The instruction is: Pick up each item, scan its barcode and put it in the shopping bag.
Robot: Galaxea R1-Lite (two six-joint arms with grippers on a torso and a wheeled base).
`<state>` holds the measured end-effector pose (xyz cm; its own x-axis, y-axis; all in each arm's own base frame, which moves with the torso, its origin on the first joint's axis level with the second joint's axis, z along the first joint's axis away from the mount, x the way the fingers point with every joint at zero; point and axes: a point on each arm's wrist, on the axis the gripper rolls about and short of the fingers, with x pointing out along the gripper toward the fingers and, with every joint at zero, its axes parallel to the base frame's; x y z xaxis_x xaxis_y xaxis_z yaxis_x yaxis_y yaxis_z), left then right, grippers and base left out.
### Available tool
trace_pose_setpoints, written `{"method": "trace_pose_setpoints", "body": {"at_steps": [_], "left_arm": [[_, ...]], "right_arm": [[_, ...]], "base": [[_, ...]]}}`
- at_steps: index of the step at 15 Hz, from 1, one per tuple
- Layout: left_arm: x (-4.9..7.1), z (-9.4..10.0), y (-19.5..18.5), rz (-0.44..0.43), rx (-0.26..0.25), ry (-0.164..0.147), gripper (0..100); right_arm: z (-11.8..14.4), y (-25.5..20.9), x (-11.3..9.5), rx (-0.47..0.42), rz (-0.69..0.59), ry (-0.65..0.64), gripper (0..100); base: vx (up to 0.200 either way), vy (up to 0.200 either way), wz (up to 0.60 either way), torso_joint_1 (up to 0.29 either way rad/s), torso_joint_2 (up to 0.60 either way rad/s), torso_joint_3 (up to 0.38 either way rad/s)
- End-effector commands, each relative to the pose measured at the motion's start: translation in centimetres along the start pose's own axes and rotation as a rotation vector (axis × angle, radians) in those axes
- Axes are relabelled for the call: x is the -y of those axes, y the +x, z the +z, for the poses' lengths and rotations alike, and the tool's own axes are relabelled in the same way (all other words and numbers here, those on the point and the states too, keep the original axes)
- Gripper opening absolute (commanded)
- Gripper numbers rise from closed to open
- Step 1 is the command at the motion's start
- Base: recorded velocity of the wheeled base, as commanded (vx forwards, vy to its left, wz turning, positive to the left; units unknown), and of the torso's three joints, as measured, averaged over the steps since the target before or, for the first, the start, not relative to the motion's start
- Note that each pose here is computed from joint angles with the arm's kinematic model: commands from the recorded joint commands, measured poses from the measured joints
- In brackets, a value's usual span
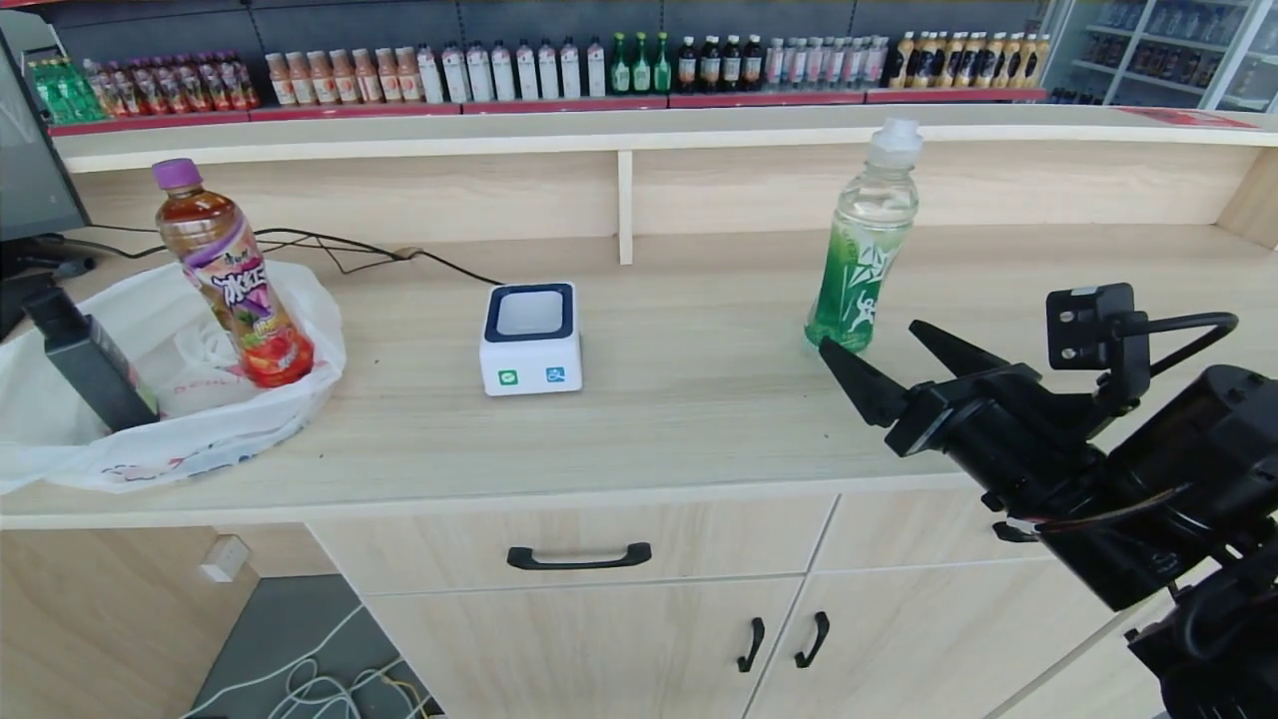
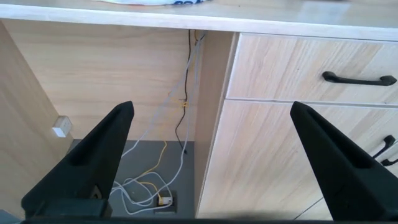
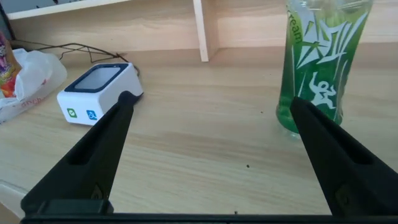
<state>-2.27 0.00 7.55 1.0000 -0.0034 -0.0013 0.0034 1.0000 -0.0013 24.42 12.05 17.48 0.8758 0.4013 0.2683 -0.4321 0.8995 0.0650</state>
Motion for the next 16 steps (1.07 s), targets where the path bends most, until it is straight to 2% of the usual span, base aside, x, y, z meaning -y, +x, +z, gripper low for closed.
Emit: {"method": "trace_pose_setpoints", "body": {"at_steps": [1, 4, 8, 11, 16], "left_arm": [[0.0, 0.0, 0.0, 0.0, 0.0, 0.0, 100], [0.0, 0.0, 0.0, 0.0, 0.0, 0.0, 100], [0.0, 0.0, 0.0, 0.0, 0.0, 0.0, 100], [0.0, 0.0, 0.0, 0.0, 0.0, 0.0, 100], [0.0, 0.0, 0.0, 0.0, 0.0, 0.0, 100]], "right_arm": [[0.2, 0.4, 0.2, 0.017, -0.006, -0.01, 100], [-0.1, 1.0, 1.0, 0.014, -0.004, -0.036, 100], [0.8, 3.6, 1.0, 0.083, 0.023, -0.042, 100], [1.1, 4.9, 1.0, 0.01, 0.01, -0.051, 100], [0.7, 7.8, 1.4, -0.057, -0.038, -0.074, 100]], "base": [[0.0, -0.2, 0.0, 0.002, 0.01, 0.002], [0.0, 0.0, 0.0, 0.0, 0.0, 0.0], [0.0, 0.0, 0.0, 0.0, 0.0, 0.0], [0.0, 0.0, 0.0, 0.0, 0.0, 0.0], [0.0, 0.0, 0.0, 0.0, 0.0, 0.0]]}}
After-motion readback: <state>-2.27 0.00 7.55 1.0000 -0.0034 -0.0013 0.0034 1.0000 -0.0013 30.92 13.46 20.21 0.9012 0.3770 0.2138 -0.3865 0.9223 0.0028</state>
